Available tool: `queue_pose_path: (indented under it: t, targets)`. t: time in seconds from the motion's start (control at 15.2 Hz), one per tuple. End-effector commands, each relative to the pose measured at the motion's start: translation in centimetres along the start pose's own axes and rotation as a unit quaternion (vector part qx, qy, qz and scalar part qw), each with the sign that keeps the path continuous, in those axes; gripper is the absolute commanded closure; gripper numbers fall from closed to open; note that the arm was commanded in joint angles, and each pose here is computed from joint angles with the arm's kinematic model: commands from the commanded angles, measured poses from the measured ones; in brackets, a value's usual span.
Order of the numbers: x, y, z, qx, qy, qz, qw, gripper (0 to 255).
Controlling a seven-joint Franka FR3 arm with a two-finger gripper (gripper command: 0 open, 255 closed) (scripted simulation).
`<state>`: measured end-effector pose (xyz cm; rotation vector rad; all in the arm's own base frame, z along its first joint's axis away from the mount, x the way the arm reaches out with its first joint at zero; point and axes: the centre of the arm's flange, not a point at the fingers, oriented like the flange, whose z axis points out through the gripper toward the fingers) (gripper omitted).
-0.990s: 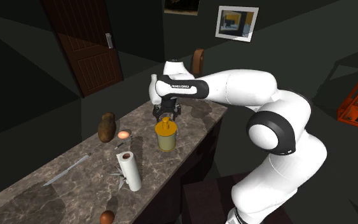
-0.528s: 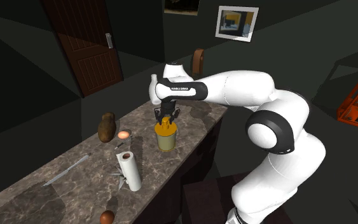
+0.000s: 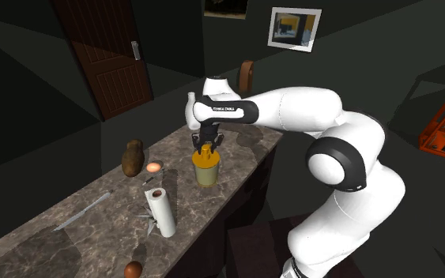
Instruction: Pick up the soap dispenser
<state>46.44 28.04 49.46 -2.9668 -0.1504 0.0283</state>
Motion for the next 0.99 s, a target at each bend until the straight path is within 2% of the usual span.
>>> queue_pose_path:
  t: [0.0,0.79,0.92]
  targets:
    - [-0.1,-0.1,-1.0,0.0,0.0,0.0,1.0,255]
    - [-0.1,-1.2,-7.3,0.0,0.0,0.0,1.0,255]
    - [-0.1,-1.2,-7.3,0.0,0.0,0.0,1.0,255]
